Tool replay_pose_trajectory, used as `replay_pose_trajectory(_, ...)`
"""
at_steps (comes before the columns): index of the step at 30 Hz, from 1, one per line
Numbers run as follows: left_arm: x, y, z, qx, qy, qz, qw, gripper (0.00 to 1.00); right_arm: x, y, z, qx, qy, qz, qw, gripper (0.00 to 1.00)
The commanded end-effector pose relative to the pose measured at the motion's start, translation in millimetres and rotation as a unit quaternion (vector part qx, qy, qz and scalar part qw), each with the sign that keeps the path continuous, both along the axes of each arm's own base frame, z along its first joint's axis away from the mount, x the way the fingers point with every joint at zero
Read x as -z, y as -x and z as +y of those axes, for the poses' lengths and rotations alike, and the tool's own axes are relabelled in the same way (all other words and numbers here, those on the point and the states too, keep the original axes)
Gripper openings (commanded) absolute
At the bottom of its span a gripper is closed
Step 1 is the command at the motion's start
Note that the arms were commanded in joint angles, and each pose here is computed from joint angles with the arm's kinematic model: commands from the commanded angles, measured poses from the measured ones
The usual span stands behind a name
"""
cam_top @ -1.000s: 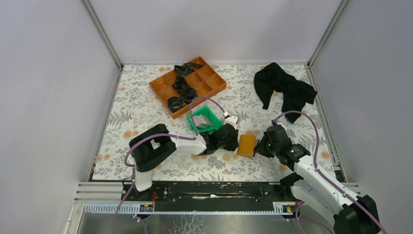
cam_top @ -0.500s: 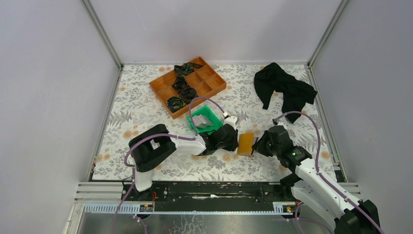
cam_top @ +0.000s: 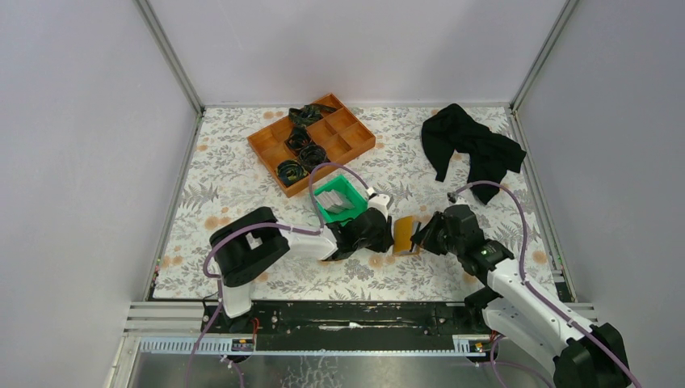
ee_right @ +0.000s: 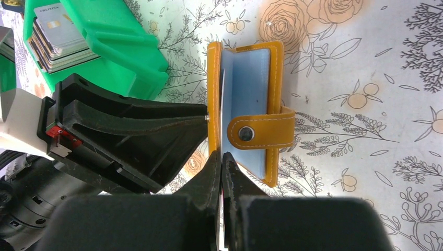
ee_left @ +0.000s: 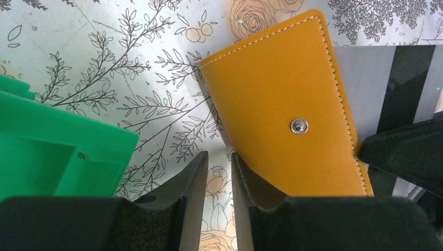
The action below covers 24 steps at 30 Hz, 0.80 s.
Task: Put the credit cards into the card holder
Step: Open the card holder at the center of the board.
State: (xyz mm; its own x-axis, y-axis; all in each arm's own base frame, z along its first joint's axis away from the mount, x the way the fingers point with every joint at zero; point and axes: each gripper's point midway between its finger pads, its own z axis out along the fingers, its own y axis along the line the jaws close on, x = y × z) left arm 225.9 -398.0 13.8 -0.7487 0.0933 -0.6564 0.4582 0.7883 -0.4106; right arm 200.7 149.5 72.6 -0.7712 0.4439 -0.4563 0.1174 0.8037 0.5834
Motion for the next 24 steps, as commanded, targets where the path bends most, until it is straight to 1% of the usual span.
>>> replay_pose_trajectory(1, 76, 54, 65, 0.022, -0.14, 0.105, 0.984, 0.31, -15, -10, 12, -0.015, -0.027, -0.021, 0.999, 0.0)
replay_pose_trajectory(8, 74, 55, 60, 0.027, -0.128, 0.108, 0.985, 0.31, -14, -13, 18, -0.027, -0.03, -0.018, 0.999, 0.0)
replay_pose_trajectory(13, 74, 57, 54, 0.033, -0.116, 0.113, 0.986, 0.3, -9, -14, 20, -0.046, -0.01, -0.003, 0.999, 0.0)
replay_pose_trajectory(24, 69, 63, 32, 0.061, -0.076, 0.116, 0.989, 0.29, -11, -16, 20, -0.074, 0.019, 0.006, 0.997, 0.0)
